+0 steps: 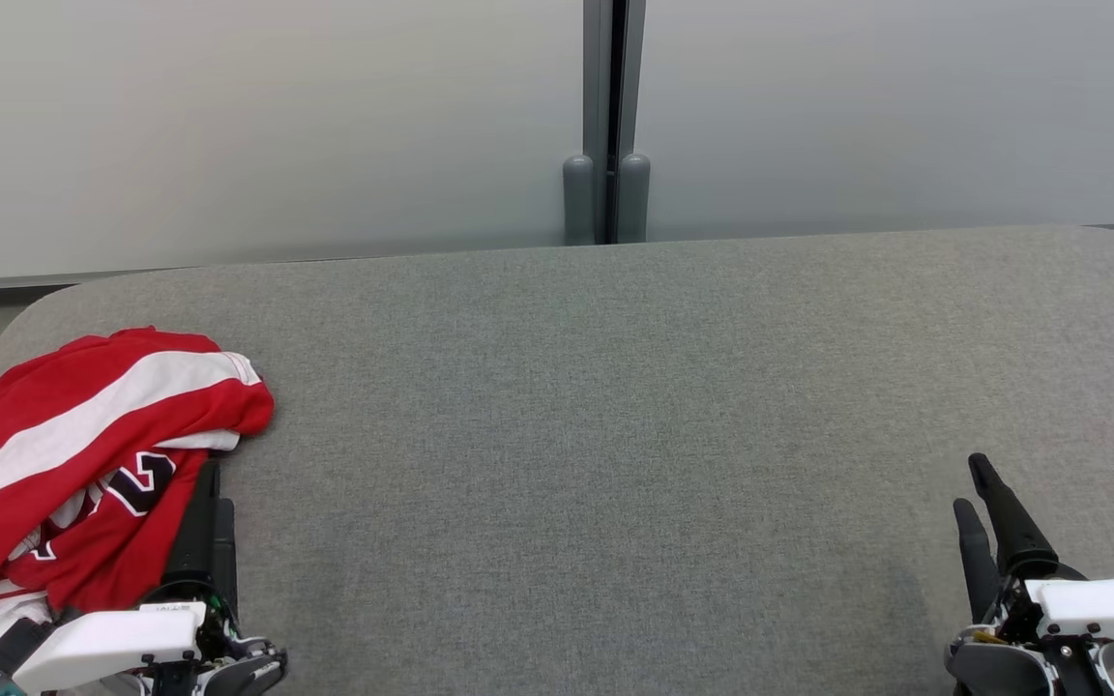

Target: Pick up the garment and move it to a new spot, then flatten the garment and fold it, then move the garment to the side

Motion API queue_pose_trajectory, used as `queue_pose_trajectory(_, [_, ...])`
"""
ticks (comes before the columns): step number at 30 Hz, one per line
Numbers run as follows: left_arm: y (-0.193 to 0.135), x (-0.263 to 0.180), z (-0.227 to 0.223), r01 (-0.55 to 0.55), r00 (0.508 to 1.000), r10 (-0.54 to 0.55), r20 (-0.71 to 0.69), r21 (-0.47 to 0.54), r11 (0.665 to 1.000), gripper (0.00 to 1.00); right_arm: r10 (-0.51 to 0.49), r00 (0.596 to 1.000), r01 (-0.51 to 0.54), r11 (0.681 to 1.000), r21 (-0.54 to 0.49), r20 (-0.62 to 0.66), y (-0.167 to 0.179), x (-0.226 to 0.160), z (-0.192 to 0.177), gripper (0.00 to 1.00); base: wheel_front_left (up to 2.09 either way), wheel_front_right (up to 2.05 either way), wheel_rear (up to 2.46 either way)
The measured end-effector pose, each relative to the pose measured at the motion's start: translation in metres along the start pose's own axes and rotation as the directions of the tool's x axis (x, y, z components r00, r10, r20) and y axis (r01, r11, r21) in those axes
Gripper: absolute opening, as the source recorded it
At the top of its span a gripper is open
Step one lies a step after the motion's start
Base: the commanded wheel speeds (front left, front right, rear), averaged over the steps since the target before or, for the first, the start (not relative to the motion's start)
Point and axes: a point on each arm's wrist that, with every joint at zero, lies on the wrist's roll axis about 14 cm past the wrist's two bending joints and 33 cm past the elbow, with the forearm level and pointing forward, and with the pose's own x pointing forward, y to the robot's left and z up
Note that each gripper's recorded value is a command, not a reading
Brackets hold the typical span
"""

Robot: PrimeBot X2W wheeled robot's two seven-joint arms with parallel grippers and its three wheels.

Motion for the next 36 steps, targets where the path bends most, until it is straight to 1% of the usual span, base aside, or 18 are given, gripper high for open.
queue_pose_trajectory(5, [-0.006, 0.001, 0.0, 0.019, 1.0, -0.019, 0.009, 0.049, 0.999, 1.0, 0.021, 1.0, -0.021, 0.999, -0.048, -0.008, 0.007, 0.003, -0.005, 1.0, 0.0, 0.0, 0.0])
queue_pose_trajectory(9, [-0.011, 0.002, 0.0, 0.03, 0.999, -0.032, 0.012, 0.119, 0.992, 1.0, 0.043, 0.999, -0.044, 0.994, -0.105, -0.012, 0.015, 0.006, -0.006, 1.0, 0.0, 0.0, 0.0])
queue_pose_trajectory(11, [-0.012, 0.002, -0.001, 0.034, 0.999, -0.036, 0.009, 0.178, 0.983, 1.0, 0.054, 0.998, -0.055, 0.99, -0.126, -0.014, 0.019, 0.007, -0.007, 1.0, 0.0, 0.0, 0.0])
queue_pose_trajectory(17, [-0.017, 0.004, -0.004, 0.041, 0.999, -0.045, 0.005, 0.327, 0.944, 1.0, 0.073, 0.997, -0.074, 0.97, -0.232, -0.015, 0.024, 0.009, -0.009, 1.0, 0.0, 0.0, 0.0])
queue_pose_trajectory(22, [-0.021, 0.005, -0.005, 0.036, 0.999, -0.045, 0.008, 0.449, 0.893, 1.0, 0.082, 0.996, -0.084, 0.938, -0.337, -0.022, 0.027, 0.01, -0.012, 1.0, 0.0, 0.0, 0.0])
queue_pose_trajectory(23, [-0.021, 0.005, -0.005, 0.036, 0.999, -0.045, 0.008, 0.449, 0.893, 1.0, 0.082, 0.996, -0.084, 0.938, -0.337, -0.022, 0.027, 0.01, -0.012, 1.0, 0.0, 0.0, 0.0])
queue_pose_trajectory(26, [-0.024, 0.006, -0.004, 0.035, 0.999, -0.05, 0.016, 0.51, 0.86, 1.0, 0.09, 0.995, -0.096, 0.907, -0.409, -0.034, 0.029, 0.011, -0.015, 1.0, 0.0, 0.0, 0.0])
queue_pose_trajectory(27, [-0.024, 0.006, -0.006, 0.035, 0.999, -0.05, 0.013, 0.543, 0.839, 1.0, 0.095, 0.994, -0.105, 0.883, -0.457, -0.044, 0.031, 0.012, -0.018, 1.0, 0.0, 0.0, 0.0])
queue_pose_trajectory(28, [-0.024, 0.006, -0.007, 0.034, 0.999, -0.049, 0.012, 0.559, 0.829, 1.0, 0.1, 0.994, -0.11, 0.871, -0.479, -0.048, 0.032, 0.013, -0.019, 1.0, 0.0, 0.0, 0.0])
queue_pose_trajectory(29, [-0.024, 0.006, -0.007, 0.034, 0.999, -0.049, 0.012, 0.559, 0.829, 1.0, 0.1, 0.994, -0.11, 0.871, -0.479, -0.048, 0.032, 0.013, -0.019, 1.0, 0.0, 0.0, 0.0])
queue_pose_trajectory(30, [-0.024, 0.006, -0.008, 0.035, 0.999, -0.049, 0.009, 0.572, 0.82, 1.0, 0.104, 0.993, -0.118, 0.858, -0.501, -0.054, 0.033, 0.013, -0.021, 1.0, 0.0, 0.0, 0.0])
queue_pose_trajectory(32, [-0.024, 0.006, -0.01, 0.037, 0.999, -0.051, 0.007, 0.6, 0.799, 1.0, 0.109, 0.992, -0.129, 0.825, -0.55, -0.07, 0.034, 0.014, -0.025, 1.0, 0.0, 0.0, 0.0])
queue_pose_trajectory(33, [-0.024, 0.006, -0.011, 0.036, 0.999, -0.051, 0.006, 0.63, 0.776, 1.0, 0.111, 0.99, -0.138, 0.793, -0.593, -0.082, 0.034, 0.014, -0.027, 1.0, 0.0, 0.0, 0.0])
queue_pose_trajectory(34, [-0.024, 0.006, -0.011, 0.036, 0.999, -0.051, 0.006, 0.63, 0.776, 1.0, 0.111, 0.99, -0.138, 0.793, -0.593, -0.082, 0.034, 0.014, -0.027, 1.0, 0.0, 0.0, 0.0])
queue_pose_trajectory(36, [-0.024, 0.006, -0.013, 0.034, 0.999, -0.051, 0.006, 0.66, 0.75, 1.0, 0.113, 0.989, -0.145, 0.761, -0.633, -0.091, 0.035, 0.014, -0.029, 1.0, 0.0, 0.0, 0.0])
